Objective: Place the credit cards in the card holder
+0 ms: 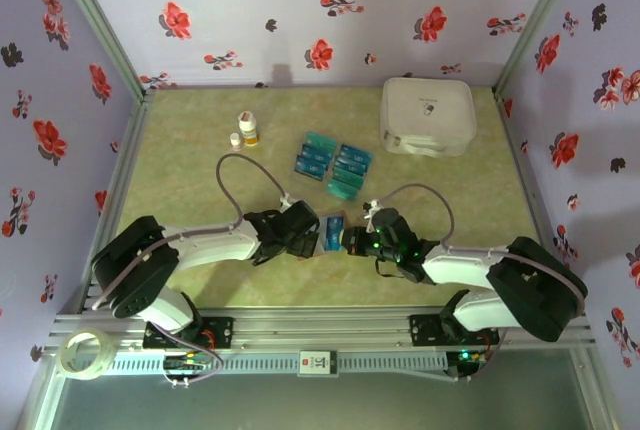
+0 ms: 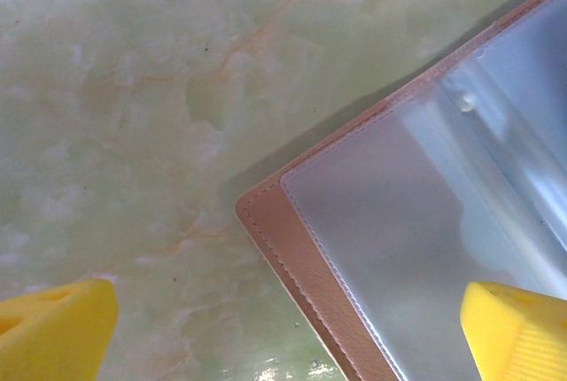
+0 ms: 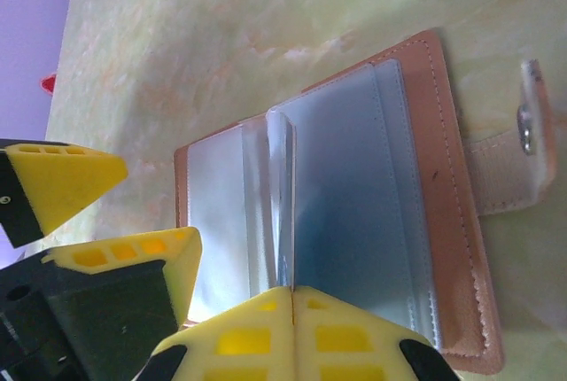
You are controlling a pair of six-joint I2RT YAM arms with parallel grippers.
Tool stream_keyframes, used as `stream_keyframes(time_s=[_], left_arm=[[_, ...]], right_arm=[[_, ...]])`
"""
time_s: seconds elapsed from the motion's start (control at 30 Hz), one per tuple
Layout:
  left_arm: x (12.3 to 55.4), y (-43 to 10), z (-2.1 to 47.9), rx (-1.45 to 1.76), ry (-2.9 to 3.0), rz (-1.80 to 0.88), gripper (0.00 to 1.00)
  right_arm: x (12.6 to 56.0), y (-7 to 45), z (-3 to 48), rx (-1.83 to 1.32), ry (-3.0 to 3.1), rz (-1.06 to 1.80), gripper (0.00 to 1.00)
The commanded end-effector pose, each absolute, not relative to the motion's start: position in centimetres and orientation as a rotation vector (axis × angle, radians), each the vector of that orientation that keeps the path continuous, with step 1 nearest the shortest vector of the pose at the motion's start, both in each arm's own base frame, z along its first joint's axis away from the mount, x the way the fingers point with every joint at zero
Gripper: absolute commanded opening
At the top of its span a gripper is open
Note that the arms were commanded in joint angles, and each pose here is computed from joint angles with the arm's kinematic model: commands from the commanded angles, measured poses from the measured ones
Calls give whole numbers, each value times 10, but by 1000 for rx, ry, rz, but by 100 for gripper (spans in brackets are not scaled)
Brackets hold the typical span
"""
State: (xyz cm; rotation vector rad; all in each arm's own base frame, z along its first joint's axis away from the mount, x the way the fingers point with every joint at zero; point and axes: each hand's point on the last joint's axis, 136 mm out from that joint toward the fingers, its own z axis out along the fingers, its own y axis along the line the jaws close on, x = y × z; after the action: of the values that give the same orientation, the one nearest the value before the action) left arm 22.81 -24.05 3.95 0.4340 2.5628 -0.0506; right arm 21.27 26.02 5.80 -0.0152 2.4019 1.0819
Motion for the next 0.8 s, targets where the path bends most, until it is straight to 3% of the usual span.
stream_keyframes(time_s=[0.0,0.77], left_arm=[[223,-226,28,398,2586,29,100],[228,-188,21,450,2600,200,100]], right_arm=[[214,259,67,-6,2372,1099,0],[225,274,87,-38,2290,1168,0]])
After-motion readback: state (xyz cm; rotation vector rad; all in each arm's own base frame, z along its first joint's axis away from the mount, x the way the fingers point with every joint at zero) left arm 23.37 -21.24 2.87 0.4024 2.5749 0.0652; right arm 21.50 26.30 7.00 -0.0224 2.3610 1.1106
